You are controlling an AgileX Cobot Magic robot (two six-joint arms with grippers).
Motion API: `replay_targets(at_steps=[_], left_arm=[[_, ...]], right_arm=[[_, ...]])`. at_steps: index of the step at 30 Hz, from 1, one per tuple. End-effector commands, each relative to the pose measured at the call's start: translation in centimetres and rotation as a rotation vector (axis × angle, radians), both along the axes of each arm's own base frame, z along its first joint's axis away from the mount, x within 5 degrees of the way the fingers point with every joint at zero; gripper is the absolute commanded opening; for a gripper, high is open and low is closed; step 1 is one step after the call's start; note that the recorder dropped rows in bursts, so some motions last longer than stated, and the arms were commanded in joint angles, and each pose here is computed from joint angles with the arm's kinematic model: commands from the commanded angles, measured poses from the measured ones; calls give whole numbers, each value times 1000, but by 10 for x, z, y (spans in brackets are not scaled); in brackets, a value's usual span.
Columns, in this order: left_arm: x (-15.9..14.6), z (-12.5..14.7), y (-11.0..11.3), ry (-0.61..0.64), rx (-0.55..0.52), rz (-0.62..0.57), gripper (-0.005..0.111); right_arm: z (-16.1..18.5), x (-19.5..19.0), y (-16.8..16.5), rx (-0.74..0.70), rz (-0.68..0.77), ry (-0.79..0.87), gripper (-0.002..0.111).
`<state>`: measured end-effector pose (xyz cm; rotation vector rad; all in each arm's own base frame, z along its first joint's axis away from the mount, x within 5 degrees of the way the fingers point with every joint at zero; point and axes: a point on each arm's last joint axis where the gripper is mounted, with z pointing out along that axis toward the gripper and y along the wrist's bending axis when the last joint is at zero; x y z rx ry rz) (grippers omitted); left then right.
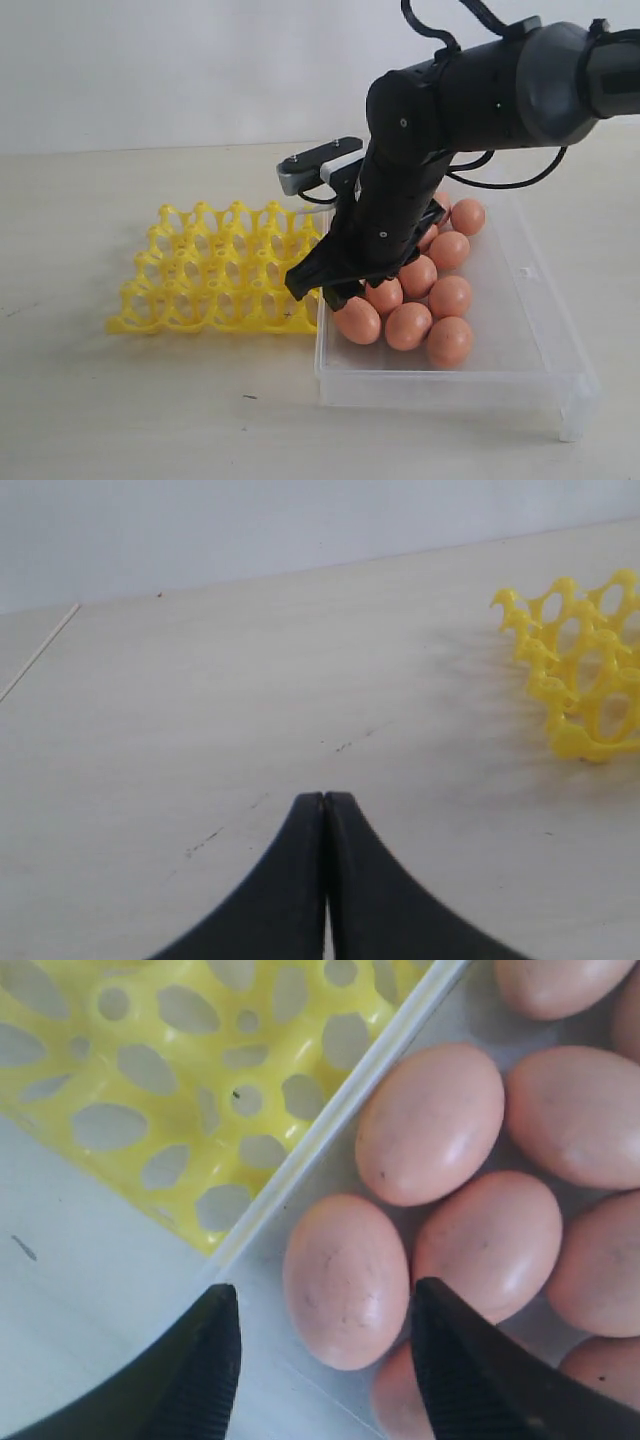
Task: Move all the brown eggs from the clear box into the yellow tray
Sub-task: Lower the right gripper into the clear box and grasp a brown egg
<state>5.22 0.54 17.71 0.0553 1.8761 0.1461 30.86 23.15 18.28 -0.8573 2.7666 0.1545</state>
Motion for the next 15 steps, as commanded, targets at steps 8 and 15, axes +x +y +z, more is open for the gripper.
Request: replay_targets(at_steps=[8, 15], left_arm=[[0, 2, 0, -13, -6, -6, 0], [0, 2, 0, -13, -6, -6, 0]], right_arm=[[-15, 16, 7, -66, 29, 41, 51], [-25, 22, 5, -83, 28, 55, 48]])
